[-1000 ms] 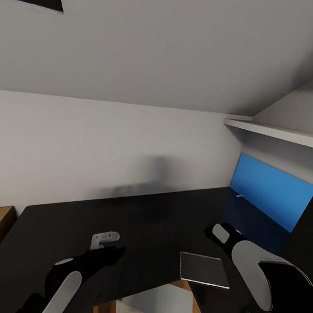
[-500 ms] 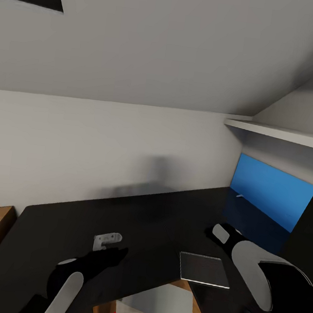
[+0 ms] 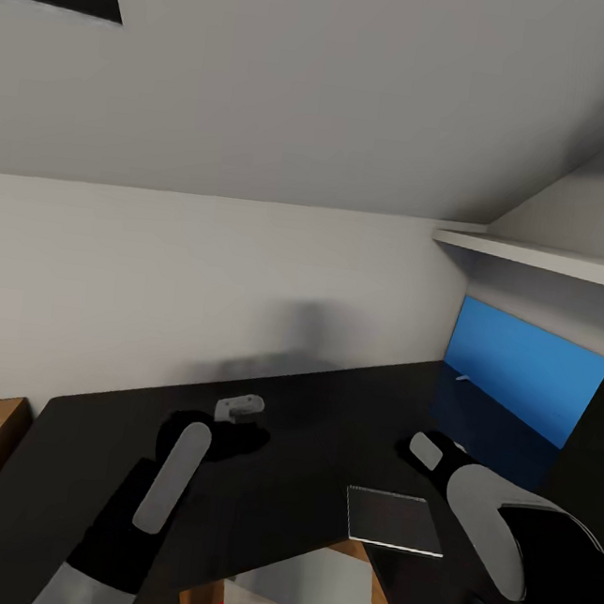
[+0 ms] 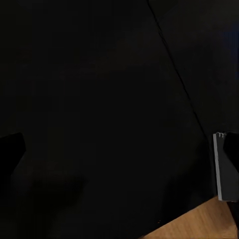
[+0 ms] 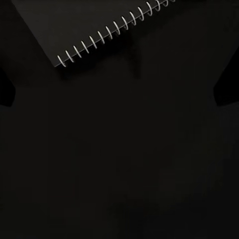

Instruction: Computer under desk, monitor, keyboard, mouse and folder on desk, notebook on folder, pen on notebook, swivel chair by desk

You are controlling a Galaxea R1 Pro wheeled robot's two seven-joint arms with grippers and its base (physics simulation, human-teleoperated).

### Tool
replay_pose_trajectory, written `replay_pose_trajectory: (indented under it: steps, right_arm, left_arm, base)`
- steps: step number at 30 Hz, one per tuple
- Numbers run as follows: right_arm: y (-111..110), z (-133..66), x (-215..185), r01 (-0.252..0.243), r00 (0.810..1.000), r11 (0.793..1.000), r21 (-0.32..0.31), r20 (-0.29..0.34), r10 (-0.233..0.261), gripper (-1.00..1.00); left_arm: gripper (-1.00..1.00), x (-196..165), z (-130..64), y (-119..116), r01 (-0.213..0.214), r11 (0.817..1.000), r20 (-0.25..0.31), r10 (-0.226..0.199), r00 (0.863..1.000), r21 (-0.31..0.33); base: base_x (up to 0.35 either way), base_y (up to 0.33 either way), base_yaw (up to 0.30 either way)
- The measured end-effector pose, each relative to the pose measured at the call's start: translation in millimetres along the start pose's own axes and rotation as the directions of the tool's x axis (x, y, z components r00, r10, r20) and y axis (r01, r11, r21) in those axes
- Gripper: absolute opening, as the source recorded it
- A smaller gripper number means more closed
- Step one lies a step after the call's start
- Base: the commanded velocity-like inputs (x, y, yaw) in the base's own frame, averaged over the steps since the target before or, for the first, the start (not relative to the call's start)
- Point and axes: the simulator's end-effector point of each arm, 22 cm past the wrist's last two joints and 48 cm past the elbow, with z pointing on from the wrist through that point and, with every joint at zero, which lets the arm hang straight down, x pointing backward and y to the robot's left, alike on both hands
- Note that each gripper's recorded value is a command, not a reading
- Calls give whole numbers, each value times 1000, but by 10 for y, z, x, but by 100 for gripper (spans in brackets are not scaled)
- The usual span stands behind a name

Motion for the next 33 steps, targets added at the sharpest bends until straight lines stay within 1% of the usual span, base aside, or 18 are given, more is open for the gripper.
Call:
replay_pose_trajectory:
  steps: [2, 3, 4, 6, 8, 10, 11, 12, 16, 19, 22, 33]
  right_arm:
    - [-2, 0, -2, 0, 1000, 1000, 1, 1, 0, 100]
    - [-5, 0, -7, 0, 1000, 1000, 1, 1, 0, 100]
    - [-12, 4, -7, 0, 1000, 1000, 2, 0, 0, 100]
    - [-16, 1, -7, 0, 1000, 1000, 3, 0, 0, 100]
    - [-18, 2, -6, 0, 1000, 1000, 3, 0, 0, 100]
    - [-21, 3, -5, 0, 1000, 1000, 4, -1, 0, 100]
    - [-27, 1, -9, 0, 1000, 1000, 5, 0, 0, 100]
    - [-28, 3, -9, -1, 1000, 1000, 5, 0, 1, 100]
    - [-30, 4, -8, -3, 1000, 1000, 5, -1, 3, 100]
    - [-38, 18, -1, -3, 1000, 1000, 6, -1, 3, 100]
    - [-47, 55, 28, -4, 1000, 1000, 6, 0, 4, 100]
    - [-71, 189, 142, -5, 1000, 1000, 6, 0, 5, 100]
  left_arm:
    - [100, -83, 41, -10, 11, 1000, -19, -12, 1000, -12]
    - [100, -161, 86, -32, 24, 1000, -43, -25, 999, -20]
    - [100, -288, 182, -153, 56, 998, -112, -56, 992, -7]
    - [100, -473, 176, -309, 69, 997, -135, -65, 989, 21]
    - [100, -560, 158, -387, 67, 997, -139, -62, 988, 33]
    - [100, -677, 104, -488, 56, 997, -125, -50, 991, 49]
    - [100, -889, -54, -643, 38, 996, -67, -32, 997, 81]
    - [100, -989, -137, -710, 25, 995, -35, -22, 999, 95]
    - [100, -1113, -249, -807, 8, 994, 13, -9, 1000, 110]
    - [100, -1154, -254, -794, 19, 994, 32, -22, 999, 108]
    - [100, -1141, -228, -782, 24, 994, 40, -29, 999, 108]
    - [100, -1027, -114, -740, 25, 994, 44, -30, 999, 110]
  base:
    - [0, 0, 0]
    - [0, 0, 0]
    - [0, 0, 0]
    - [0, 0, 0]
    - [0, 0, 0]
    - [0, 0, 0]
    - [0, 0, 0]
    - [0, 0, 0]
    - [0, 0, 0]
    - [0, 0, 0]
    - [0, 0, 0]
    - [0, 0, 0]
